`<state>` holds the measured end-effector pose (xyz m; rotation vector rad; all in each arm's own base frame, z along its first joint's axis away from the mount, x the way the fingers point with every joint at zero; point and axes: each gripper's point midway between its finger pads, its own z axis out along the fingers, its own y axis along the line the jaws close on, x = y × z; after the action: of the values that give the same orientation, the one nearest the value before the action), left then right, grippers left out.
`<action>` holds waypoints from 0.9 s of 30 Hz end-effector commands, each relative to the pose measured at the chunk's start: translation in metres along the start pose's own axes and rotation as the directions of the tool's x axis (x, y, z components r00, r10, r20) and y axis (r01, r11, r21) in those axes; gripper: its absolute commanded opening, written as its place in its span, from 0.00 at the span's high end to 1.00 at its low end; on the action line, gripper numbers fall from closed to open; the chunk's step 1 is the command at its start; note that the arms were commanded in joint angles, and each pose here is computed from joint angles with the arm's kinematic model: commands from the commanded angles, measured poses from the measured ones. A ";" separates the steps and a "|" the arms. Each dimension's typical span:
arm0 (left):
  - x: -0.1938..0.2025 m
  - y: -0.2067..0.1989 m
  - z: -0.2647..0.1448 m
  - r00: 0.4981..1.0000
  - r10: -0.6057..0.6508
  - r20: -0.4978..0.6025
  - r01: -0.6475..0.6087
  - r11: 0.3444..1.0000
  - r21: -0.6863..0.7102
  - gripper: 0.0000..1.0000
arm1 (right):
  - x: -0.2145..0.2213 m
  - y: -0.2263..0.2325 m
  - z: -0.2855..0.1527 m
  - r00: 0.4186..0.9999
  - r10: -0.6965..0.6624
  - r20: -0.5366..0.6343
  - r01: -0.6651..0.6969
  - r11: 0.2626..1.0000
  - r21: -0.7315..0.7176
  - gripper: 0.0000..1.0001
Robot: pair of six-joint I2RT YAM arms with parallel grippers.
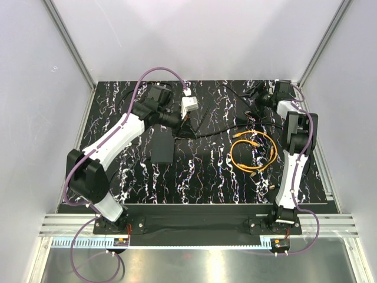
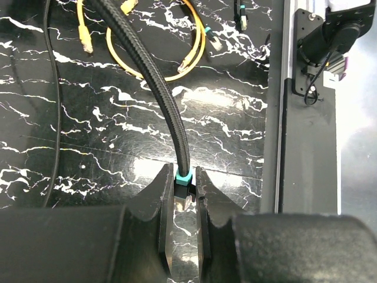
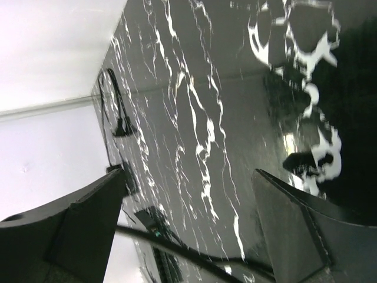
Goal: Insert the plug into the switch port
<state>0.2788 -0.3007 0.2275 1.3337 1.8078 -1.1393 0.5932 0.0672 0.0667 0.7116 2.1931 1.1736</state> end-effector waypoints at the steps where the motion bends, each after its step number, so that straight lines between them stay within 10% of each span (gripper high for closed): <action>1: -0.025 0.000 -0.008 0.992 0.120 0.047 -0.118 0.992 -0.039 1.00 | -0.022 0.074 -0.037 0.965 -0.238 0.110 0.250 0.961 -0.115 0.06; 11: -0.033 0.004 -0.009 0.993 0.080 0.082 -0.078 0.996 -0.031 1.00 | -0.026 0.056 -0.093 0.809 -0.587 0.009 0.586 0.807 -0.066 0.10; 18: -0.035 0.005 -0.011 0.993 0.075 0.091 -0.072 0.997 -0.029 1.00 | -0.012 0.008 -0.118 0.535 -0.833 -0.139 0.842 0.540 0.002 0.10; 27: -0.042 0.002 -0.012 0.992 0.073 0.104 -0.073 0.997 -0.009 1.00 | 0.000 -0.034 -0.098 0.486 -0.833 -0.266 0.862 0.506 -0.010 0.17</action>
<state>0.2879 -0.3010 0.2357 1.2889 1.8020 -1.1369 0.5215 -0.0080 0.0902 -0.4213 2.3150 0.6154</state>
